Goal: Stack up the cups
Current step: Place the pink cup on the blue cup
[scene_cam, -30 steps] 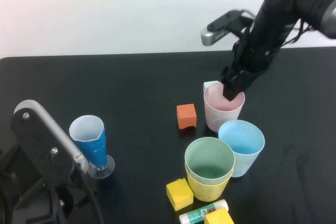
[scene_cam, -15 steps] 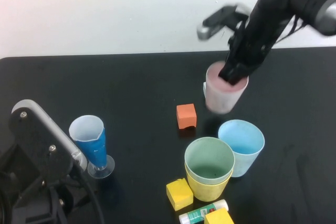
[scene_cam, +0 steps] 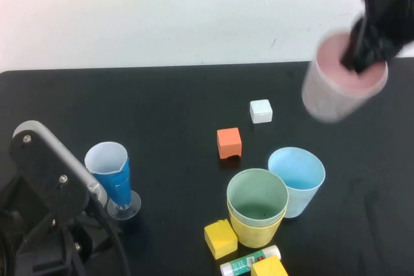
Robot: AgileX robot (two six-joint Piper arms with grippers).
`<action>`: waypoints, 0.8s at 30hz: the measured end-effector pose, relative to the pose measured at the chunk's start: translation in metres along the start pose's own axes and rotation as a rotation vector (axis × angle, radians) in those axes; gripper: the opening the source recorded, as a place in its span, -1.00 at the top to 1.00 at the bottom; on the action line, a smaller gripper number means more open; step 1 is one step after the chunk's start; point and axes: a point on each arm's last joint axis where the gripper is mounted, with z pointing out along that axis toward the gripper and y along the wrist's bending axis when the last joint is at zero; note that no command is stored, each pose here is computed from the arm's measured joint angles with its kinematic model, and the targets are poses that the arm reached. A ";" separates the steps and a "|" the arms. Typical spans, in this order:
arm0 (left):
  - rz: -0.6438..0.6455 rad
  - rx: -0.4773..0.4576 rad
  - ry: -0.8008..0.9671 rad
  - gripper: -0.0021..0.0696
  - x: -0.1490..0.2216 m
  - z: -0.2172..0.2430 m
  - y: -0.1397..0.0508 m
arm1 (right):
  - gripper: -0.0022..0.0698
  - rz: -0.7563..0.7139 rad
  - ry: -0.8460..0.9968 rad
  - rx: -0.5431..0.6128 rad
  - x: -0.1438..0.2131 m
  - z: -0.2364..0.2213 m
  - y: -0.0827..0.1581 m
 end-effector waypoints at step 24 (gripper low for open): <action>-0.034 0.031 -0.038 0.94 -0.004 0.000 -0.003 | 0.81 0.047 0.144 -0.203 0.029 0.101 0.016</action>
